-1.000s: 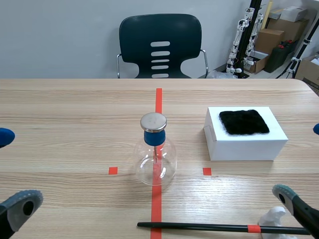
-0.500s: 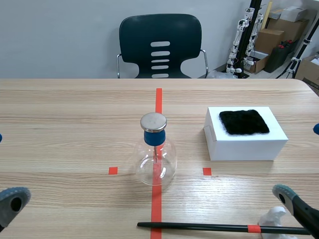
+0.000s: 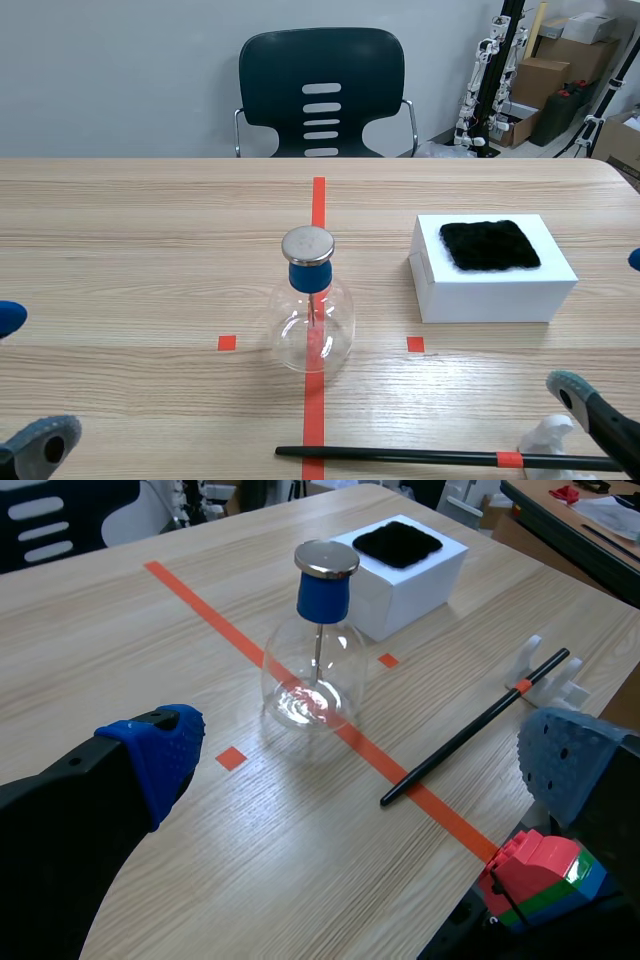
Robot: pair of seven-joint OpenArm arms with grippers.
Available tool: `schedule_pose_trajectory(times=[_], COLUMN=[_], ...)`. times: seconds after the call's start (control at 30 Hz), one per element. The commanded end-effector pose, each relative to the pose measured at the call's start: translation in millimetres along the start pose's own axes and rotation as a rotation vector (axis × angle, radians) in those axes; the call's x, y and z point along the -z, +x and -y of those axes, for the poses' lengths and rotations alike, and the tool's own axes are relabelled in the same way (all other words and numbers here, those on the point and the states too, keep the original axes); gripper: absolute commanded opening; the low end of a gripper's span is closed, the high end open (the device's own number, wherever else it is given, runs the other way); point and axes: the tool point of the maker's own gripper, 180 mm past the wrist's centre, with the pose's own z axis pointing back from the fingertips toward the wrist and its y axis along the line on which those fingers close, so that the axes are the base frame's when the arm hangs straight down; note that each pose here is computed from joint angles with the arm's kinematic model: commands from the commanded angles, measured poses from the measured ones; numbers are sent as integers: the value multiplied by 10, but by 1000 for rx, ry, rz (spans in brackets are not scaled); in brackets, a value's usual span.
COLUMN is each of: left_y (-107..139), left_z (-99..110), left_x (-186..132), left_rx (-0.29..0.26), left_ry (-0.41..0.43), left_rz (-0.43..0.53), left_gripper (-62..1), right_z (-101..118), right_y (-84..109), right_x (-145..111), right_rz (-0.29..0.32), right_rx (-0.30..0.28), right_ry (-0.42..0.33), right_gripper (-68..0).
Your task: Do the electroscope experiment. pick up the black charging rod
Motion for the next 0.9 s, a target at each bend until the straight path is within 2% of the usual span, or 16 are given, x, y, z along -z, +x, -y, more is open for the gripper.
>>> schedule_pose_trajectory(times=[0.0,0.17,0.47,0.67,0.87], left_y=[46,-82,-112,-236,-388], left_z=[-4,-24,-41,-12,25], left_x=[23,43,17,37,93], left_rx=[-17,-43,-35,42,35], left_ry=[4,10,19,16,11], left_rz=[39,33,108,96,78], left_gripper=[14,14,14,14,14], right_z=[1,1,1,1,1], right_y=[69,69,69,69,67], right_x=[7,7,7,7,7], right_rz=[28,28,28,28,27], right_rx=[3,3,3,3,3], right_ry=[3,3,3,3,3], right_gripper=[4,4,4,4,4])
